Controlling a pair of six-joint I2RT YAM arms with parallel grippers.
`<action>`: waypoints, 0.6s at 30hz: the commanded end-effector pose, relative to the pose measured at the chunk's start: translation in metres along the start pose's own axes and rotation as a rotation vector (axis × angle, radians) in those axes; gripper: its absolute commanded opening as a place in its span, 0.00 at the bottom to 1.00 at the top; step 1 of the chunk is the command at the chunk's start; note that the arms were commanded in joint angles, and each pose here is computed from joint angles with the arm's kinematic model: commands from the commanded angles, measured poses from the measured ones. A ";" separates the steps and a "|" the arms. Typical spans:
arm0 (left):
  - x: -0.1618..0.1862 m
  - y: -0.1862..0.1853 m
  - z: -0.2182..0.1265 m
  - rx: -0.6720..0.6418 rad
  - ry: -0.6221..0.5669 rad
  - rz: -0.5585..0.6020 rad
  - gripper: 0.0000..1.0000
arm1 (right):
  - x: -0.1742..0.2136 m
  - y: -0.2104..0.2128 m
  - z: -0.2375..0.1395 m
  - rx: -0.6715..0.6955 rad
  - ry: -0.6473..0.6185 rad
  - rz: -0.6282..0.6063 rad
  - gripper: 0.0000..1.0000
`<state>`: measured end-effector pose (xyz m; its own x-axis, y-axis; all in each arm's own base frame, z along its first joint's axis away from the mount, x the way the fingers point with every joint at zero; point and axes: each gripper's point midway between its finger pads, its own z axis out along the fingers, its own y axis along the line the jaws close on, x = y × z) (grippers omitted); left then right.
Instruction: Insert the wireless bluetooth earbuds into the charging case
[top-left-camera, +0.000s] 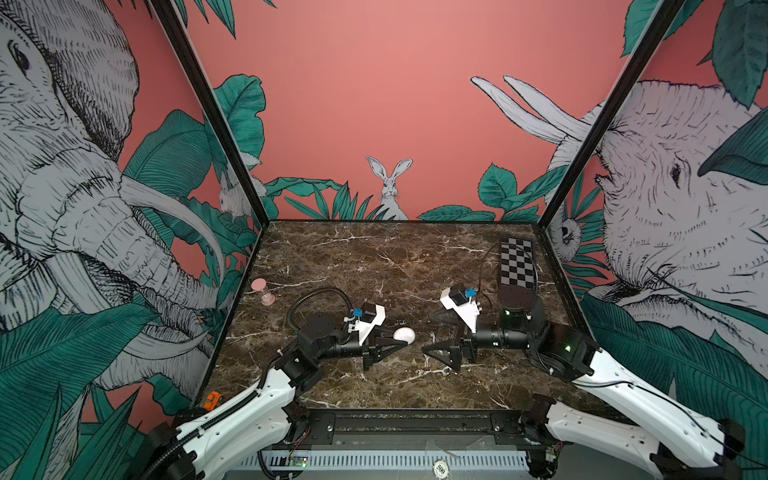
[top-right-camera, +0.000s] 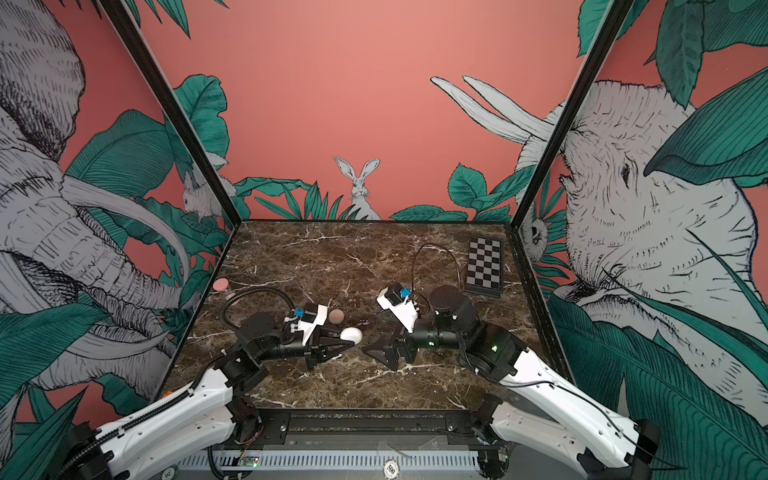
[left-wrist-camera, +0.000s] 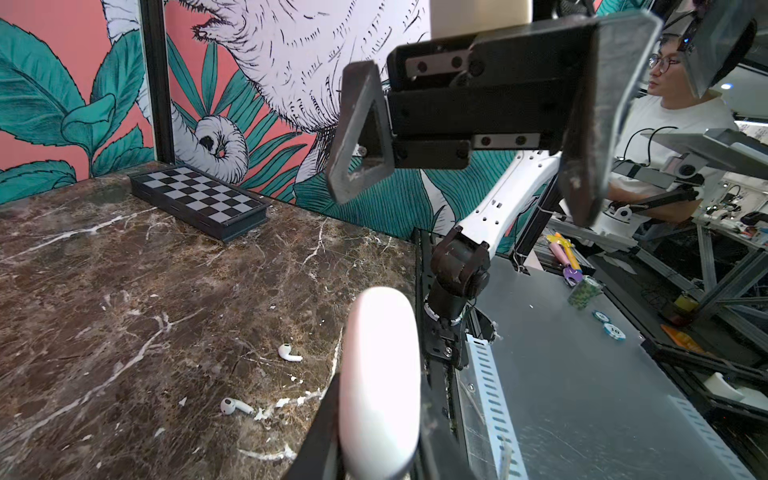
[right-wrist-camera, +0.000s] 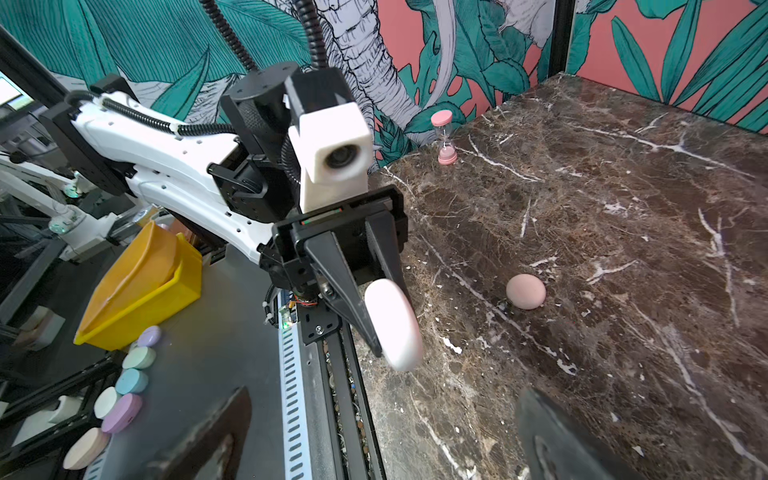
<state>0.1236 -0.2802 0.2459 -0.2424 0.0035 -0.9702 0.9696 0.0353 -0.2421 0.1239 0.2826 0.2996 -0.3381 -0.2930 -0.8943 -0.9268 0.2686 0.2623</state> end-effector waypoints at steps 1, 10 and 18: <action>-0.023 -0.012 -0.004 0.039 -0.100 0.090 0.00 | -0.006 -0.005 -0.004 0.105 0.005 -0.116 0.98; -0.018 -0.009 -0.006 -0.009 -0.102 0.092 0.00 | -0.012 -0.014 0.004 0.248 0.046 -0.234 0.98; -0.015 -0.008 -0.007 -0.036 -0.093 0.107 0.00 | -0.011 -0.013 0.012 0.289 0.086 -0.306 0.98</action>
<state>0.1201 -0.2756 0.2621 -0.1579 -0.0747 -0.9846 0.9847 0.0622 -0.1626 0.1356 0.2939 0.2937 -0.1226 -0.4629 -0.8779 -0.9225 0.3793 -0.0712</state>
